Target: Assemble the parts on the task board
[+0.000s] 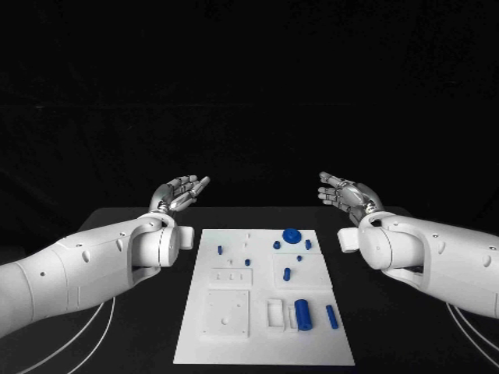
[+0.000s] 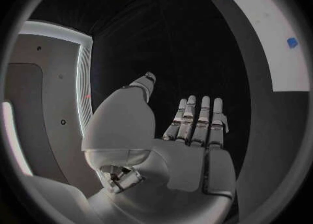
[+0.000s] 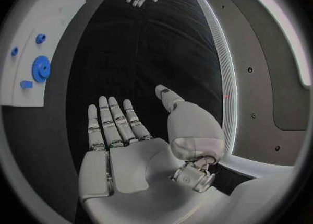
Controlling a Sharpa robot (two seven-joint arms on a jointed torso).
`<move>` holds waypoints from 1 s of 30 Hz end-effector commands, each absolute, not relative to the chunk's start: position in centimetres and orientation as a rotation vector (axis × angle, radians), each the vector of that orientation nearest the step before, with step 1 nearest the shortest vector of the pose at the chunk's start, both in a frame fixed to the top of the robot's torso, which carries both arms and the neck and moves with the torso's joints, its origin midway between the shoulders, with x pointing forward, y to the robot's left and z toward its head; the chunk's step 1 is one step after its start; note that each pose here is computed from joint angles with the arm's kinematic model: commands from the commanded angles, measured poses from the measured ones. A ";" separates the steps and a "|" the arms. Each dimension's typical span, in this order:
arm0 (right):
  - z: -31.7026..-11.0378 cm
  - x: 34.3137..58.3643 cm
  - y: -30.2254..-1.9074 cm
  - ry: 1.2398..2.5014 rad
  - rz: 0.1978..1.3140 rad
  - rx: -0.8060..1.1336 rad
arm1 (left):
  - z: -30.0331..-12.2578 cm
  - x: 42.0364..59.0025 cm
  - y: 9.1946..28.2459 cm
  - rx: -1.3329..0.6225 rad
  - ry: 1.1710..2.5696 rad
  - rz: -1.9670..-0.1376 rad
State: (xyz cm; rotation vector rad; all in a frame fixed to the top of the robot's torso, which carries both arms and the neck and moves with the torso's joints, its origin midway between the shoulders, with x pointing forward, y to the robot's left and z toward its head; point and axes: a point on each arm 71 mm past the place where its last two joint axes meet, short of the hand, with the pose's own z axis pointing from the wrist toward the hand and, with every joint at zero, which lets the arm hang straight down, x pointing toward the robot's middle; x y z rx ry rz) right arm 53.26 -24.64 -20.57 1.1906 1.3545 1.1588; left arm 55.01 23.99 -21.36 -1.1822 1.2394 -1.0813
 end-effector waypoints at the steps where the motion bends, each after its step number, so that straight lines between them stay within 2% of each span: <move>1: -20.6 54.0 -24.3 1.562 1.245 1.182 | -21.1 56.2 24.0 -1.233 1.323 -1.153; 5: -20.0 54.9 -25.2 1.616 1.236 1.170 | -20.4 57.3 24.7 -1.229 1.330 -1.145; 10: -19.8 55.3 -25.6 1.638 1.231 1.164 | -20.2 57.6 24.9 -1.227 1.332 -1.142; 11: -19.1 56.4 -26.9 1.633 1.002 0.812 | -20.2 57.4 24.9 -1.222 1.352 -1.162; 23: -18.6 56.9 -26.4 1.641 0.836 0.484 | -20.1 56.4 24.8 -1.176 1.389 -1.192; 30: -18.5 56.7 -24.4 1.681 0.718 0.125 | -19.5 55.2 24.4 -1.142 1.417 -1.232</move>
